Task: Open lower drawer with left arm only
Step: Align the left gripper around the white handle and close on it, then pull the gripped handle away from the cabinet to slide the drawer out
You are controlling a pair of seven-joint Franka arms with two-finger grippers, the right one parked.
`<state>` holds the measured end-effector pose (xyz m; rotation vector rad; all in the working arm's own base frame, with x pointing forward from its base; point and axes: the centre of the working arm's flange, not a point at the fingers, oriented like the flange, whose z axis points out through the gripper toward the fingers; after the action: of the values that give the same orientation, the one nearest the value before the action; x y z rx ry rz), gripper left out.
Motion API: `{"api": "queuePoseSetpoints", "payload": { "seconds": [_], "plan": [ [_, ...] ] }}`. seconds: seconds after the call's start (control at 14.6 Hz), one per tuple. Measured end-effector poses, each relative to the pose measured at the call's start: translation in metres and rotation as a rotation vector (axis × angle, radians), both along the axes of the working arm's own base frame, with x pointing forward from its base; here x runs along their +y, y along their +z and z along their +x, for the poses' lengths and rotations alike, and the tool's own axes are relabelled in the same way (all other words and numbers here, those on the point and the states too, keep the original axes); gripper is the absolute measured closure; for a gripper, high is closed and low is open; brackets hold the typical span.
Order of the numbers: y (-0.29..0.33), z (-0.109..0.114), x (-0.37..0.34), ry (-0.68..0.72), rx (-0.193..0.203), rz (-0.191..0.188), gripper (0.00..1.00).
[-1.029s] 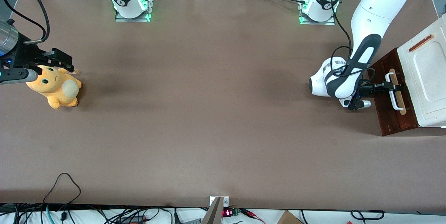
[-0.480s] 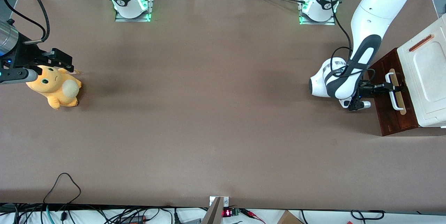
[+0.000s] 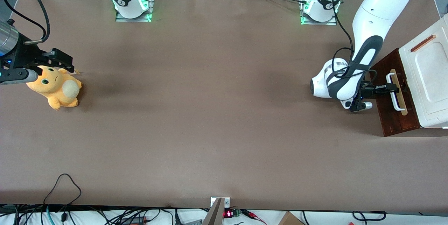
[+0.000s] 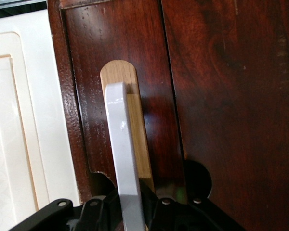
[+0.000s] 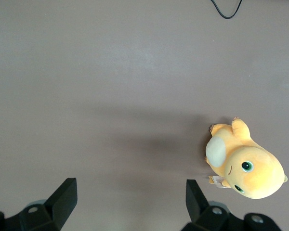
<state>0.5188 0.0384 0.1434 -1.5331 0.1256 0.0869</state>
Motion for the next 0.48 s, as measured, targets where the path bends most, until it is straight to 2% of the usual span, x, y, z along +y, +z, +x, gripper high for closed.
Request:
{"api": "queuePoseSetpoints", "payload": {
  "seconds": [0.48],
  "plan": [
    [0.001,0.0,-0.02,-0.023,-0.001,-0.013,0.9]
  ]
}}
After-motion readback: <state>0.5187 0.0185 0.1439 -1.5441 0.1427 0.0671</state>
